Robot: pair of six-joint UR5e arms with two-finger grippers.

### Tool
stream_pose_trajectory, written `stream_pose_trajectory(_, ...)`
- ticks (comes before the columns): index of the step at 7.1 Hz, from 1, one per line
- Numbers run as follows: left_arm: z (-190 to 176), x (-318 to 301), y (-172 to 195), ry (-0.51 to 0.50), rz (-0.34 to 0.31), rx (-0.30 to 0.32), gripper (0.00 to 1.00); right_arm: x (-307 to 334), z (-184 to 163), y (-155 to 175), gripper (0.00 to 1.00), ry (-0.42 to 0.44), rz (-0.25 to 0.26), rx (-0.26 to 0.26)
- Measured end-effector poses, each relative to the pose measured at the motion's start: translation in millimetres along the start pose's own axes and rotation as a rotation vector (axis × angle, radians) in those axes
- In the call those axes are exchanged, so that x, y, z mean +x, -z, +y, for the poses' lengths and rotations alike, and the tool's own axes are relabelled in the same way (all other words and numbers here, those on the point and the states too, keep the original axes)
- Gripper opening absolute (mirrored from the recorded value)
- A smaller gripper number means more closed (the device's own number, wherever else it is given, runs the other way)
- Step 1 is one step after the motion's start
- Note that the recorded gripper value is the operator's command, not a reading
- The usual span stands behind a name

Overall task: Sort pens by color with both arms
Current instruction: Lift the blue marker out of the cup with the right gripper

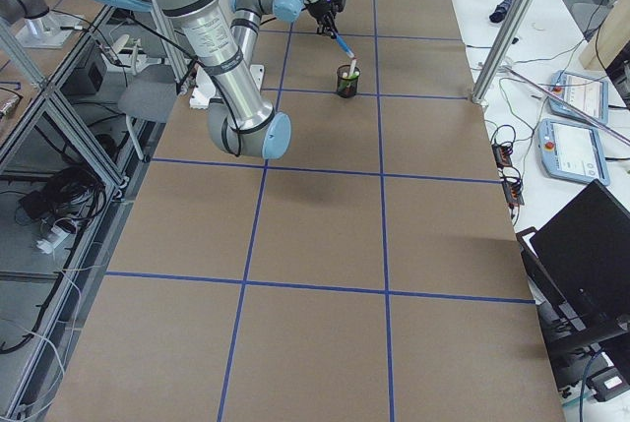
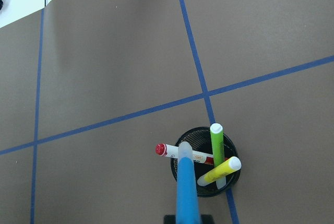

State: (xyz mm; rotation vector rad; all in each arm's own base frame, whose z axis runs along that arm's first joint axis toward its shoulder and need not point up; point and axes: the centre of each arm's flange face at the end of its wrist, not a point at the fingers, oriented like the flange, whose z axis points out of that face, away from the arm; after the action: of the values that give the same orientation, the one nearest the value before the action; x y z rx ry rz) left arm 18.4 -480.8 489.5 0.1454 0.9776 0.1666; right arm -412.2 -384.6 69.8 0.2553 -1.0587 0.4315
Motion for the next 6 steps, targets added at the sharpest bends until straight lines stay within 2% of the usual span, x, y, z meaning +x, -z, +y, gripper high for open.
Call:
stream_pose_trajectory(1,0,0,0,0.000,0.000,0.000,1.00,15,-32,-3,0.00,-0.023,0.031,0.036)
stream_pose_trajectory(2,0,0,0,-0.001,0.000,0.000,1.00,33,-63,-17,0.00,-0.033,0.084,0.078)
stream_pose_trajectory(3,0,1,0,-0.002,0.000,0.001,1.00,47,-91,-42,0.00,-0.021,0.133,0.126)
stream_pose_trajectory(4,0,2,1,-0.005,0.000,0.002,1.00,55,-115,-80,0.00,-0.003,0.140,0.191)
stream_pose_trajectory(6,0,5,3,-0.007,0.001,0.006,1.00,82,-149,-178,0.00,0.029,0.078,0.320)
